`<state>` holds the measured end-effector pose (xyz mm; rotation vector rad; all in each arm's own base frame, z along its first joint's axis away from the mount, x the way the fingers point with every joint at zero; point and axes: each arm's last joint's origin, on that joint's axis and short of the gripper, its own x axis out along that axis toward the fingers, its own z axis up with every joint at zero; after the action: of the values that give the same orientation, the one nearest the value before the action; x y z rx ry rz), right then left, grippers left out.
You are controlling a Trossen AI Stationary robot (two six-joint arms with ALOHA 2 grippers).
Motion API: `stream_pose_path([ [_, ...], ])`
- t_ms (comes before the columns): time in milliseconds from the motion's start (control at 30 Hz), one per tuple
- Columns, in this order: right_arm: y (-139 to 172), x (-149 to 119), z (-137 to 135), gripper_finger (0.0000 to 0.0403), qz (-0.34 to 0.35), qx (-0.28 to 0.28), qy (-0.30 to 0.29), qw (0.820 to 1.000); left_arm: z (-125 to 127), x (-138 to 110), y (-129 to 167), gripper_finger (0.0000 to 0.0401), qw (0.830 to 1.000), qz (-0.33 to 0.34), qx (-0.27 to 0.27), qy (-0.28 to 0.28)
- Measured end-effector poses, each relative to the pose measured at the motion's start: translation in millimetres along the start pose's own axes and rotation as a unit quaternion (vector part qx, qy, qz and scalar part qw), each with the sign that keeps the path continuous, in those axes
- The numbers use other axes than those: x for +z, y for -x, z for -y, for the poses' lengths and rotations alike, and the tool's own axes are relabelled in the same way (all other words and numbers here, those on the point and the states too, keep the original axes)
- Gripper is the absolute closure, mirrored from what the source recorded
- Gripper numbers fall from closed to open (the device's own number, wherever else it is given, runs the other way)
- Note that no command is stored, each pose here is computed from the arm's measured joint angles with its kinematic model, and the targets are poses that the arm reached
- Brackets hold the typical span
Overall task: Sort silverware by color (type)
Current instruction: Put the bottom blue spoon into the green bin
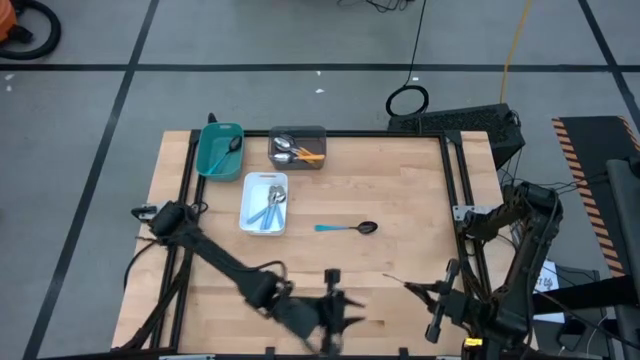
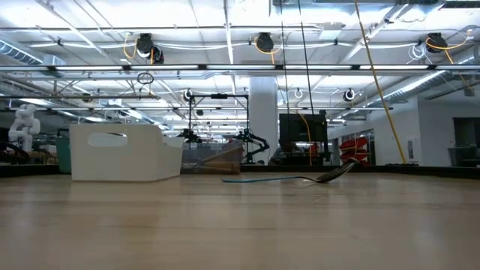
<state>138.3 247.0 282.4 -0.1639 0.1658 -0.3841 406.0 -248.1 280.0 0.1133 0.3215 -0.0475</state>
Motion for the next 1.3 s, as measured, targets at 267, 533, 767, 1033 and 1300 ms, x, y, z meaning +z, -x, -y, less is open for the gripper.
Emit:
stream_pose_path([
  [267,-3,-11,5,0.0402,-0.006,-0.009,-0.040,0.999,25,17,37,0.0288,0.995,0.035,0.057,-0.077],
  [533,-25,1,-7,0.0403,-0.070,0.008,-0.021,0.997,26,18,41,0.0288,0.993,0.035,0.076,-0.079],
  [767,-45,36,-2,0.0403,-0.103,0.105,0.032,0.989,25,23,48,0.0288,0.993,0.039,0.075,-0.081],
  [1033,-44,30,12,0.0403,-0.072,0.102,0.079,0.989,40,23,65,0.0288,0.993,0.042,0.075,-0.082],
  [1300,-86,-17,8,0.0403,-0.004,0.242,0.043,0.969,49,23,74,0.0288,0.990,0.050,0.115,-0.071],
])
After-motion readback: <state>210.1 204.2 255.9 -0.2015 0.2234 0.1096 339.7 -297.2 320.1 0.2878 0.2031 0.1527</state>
